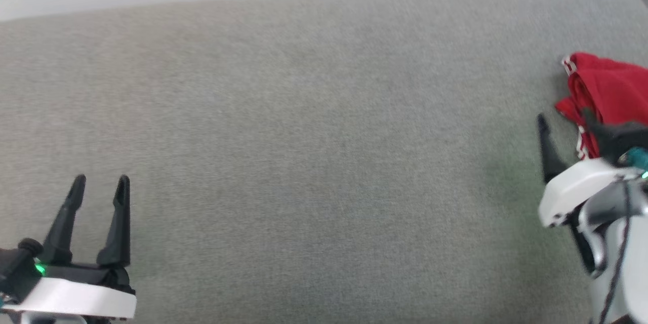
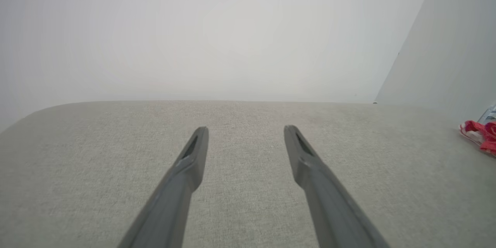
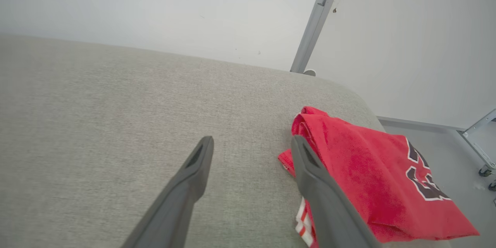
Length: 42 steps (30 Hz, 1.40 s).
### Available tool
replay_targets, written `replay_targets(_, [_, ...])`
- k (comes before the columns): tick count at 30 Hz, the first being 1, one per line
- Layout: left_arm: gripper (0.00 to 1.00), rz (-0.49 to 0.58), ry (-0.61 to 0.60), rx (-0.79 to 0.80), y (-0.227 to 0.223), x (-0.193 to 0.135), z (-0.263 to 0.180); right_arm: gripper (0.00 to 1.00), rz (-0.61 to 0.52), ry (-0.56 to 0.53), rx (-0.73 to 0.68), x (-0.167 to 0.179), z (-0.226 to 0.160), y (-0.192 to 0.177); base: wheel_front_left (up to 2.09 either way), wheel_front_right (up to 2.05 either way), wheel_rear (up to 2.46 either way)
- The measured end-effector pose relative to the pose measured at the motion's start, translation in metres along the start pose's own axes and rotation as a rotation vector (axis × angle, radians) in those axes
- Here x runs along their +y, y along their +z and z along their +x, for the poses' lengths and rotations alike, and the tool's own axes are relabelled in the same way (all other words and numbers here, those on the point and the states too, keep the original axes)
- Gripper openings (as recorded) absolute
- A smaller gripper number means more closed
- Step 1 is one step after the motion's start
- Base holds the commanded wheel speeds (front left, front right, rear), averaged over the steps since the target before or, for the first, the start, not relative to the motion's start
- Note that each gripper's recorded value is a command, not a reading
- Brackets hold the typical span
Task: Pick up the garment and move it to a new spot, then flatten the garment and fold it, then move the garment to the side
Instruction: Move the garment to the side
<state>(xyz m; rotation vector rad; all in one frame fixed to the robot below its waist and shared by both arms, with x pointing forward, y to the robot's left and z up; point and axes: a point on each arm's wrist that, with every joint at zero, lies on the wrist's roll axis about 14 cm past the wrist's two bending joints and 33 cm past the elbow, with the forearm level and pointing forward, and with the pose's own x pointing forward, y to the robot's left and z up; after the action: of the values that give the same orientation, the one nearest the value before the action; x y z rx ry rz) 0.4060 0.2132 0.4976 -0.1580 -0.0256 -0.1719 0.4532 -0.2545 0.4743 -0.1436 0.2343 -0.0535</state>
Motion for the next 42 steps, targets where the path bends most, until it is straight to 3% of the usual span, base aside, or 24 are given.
replay_targets(5, [1.00,-0.001,0.069,-0.019,0.008,0.011,-0.025,1.00,0.068,0.086,-0.077,0.040,-0.014,0.008,0.00,0.00,0.00])
replay_targets(11, [1.00,0.000,0.119,-0.037,0.015,0.018,-0.051,1.00,0.142,0.128,-0.185,0.059,-0.033,0.024,0.00,0.00,0.00])
replay_targets(22, [1.00,-0.014,0.153,-0.073,0.021,0.012,-0.083,1.00,0.216,0.150,-0.313,0.063,-0.076,0.048,0.00,0.00,0.00])
replay_targets(42, [1.00,-0.019,0.199,-0.064,0.017,0.021,-0.098,1.00,0.259,0.135,-0.340,0.059,-0.094,0.050,0.00,0.00,0.00])
